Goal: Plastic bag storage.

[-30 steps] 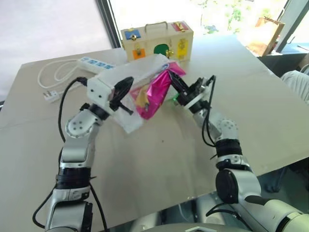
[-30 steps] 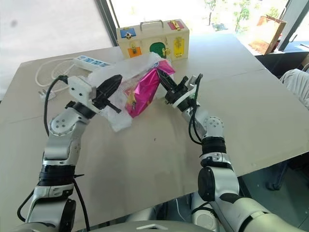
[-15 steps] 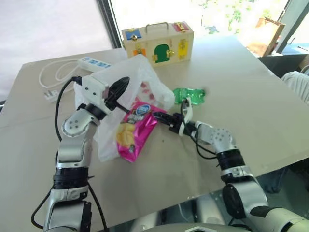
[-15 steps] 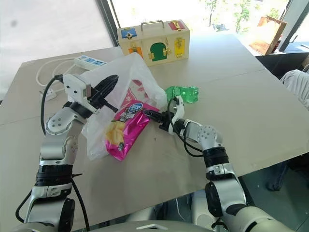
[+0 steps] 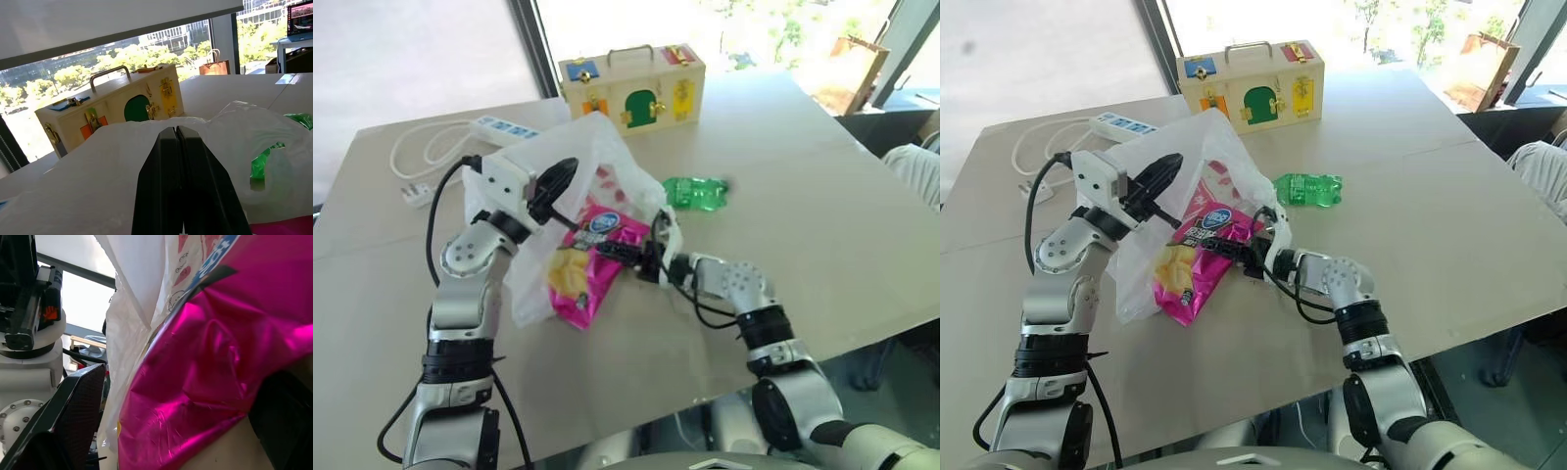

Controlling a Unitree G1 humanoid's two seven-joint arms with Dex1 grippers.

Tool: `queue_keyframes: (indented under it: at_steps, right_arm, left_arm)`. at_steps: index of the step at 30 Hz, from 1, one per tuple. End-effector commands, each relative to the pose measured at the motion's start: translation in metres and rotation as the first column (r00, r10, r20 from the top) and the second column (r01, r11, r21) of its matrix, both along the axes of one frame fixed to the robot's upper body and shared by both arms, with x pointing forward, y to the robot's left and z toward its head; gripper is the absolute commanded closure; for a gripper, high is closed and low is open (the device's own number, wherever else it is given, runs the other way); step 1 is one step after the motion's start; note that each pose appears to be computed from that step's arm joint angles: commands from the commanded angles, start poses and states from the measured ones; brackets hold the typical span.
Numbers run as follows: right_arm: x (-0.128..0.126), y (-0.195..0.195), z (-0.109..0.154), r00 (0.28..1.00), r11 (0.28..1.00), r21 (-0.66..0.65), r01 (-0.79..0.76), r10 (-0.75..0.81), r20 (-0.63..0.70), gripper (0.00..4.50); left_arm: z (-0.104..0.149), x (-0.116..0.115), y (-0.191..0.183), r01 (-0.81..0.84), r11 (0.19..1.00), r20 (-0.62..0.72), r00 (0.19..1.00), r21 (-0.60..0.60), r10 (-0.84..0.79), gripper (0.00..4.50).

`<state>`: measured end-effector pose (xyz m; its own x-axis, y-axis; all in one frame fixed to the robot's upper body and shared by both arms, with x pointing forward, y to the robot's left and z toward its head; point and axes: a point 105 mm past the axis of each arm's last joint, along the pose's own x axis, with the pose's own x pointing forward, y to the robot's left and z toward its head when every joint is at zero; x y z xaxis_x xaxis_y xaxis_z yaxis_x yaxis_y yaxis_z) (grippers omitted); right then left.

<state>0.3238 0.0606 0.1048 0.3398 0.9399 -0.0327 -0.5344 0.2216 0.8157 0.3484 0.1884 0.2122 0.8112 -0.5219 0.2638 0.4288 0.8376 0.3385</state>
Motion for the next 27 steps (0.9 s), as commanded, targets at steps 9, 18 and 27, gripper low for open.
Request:
queue_keyframes:
  at_steps: [9,18,27]
  right_arm:
    - [-0.002,0.041,-0.002,0.996,1.0,-0.016,-0.011,0.012,0.083,0.58]
    - [-0.008,0.034,0.007,0.988,0.999,-0.002,-0.04,0.04,0.148,4.49]
    - [-0.003,0.02,0.042,0.951,0.998,-0.01,-0.06,0.06,0.304,4.49]
  left_arm:
    - [0.008,-0.012,0.003,-0.023,1.0,0.051,0.998,0.012,0.023,4.5]
    - [0.007,-0.017,0.009,-0.039,0.999,0.046,0.998,0.002,0.039,4.5]
    - [0.01,-0.033,0.02,0.02,0.998,-0.004,1.0,0.058,-0.02,4.5]
